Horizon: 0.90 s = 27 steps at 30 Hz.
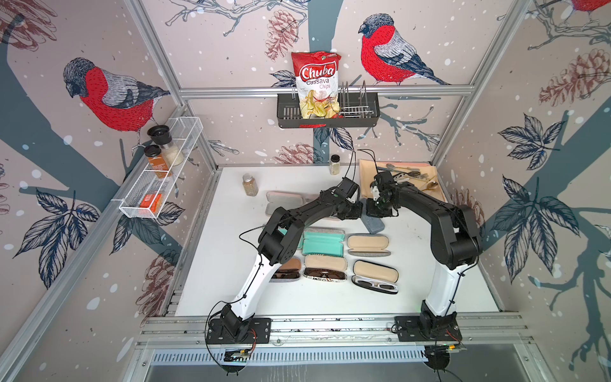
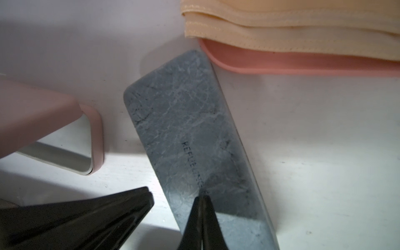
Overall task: Close the glasses case
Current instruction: Close the glasses case at the center of the board, then move the glasses case to the center of the board.
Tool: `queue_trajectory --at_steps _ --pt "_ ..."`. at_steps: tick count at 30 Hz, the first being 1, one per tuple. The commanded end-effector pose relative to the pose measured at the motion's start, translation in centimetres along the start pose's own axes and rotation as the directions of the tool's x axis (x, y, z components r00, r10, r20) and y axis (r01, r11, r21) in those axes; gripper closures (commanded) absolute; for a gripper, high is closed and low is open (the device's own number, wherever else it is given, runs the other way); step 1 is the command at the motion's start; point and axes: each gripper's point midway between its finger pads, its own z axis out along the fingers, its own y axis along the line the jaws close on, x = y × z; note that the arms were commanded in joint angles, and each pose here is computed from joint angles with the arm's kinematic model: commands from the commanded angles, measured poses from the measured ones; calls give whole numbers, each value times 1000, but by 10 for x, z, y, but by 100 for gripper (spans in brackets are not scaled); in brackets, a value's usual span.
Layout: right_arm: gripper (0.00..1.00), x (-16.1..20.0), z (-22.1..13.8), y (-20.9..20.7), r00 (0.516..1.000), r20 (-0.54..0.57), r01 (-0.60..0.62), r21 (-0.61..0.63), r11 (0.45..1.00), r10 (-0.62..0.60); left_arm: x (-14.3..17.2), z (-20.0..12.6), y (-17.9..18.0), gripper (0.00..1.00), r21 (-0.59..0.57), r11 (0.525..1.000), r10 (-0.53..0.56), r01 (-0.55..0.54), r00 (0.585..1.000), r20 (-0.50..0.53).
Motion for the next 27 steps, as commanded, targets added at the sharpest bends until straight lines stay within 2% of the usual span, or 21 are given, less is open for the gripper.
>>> queue_trajectory --at_steps 1,7,14,16,19,21,23,25,27 --pt "93 1 -3 -1 1000 6 -13 11 1000 13 -8 -12 -5 100 -7 1000 24 -24 999 38" --pt "81 -17 -29 20 994 96 54 -20 998 -52 -15 -43 -14 100 -19 999 39 -38 995 94" --pt "46 -35 -52 57 972 160 175 -21 984 -170 -23 -100 -25 100 -49 997 62 -54 979 196" --pt "37 -38 -55 68 963 167 221 -21 975 -214 -22 -118 -21 86 -76 996 61 -45 972 228" --pt "30 -43 -54 86 943 173 293 -28 956 -284 -20 -147 -9 66 -104 994 41 -12 960 278" --pt "24 -46 -51 94 932 177 329 -39 944 -317 -16 -166 6 48 -113 993 6 31 950 313" --pt "17 -48 -45 102 922 175 359 -56 932 -345 -12 -184 23 24 -106 991 -34 75 937 346" --pt "16 -49 -38 108 911 168 391 -52 919 -377 -7 -204 40 6 -110 987 -68 119 920 387" --pt "10 -50 -31 113 898 162 421 -40 906 -410 -2 -222 53 4 -125 981 -83 149 901 426"
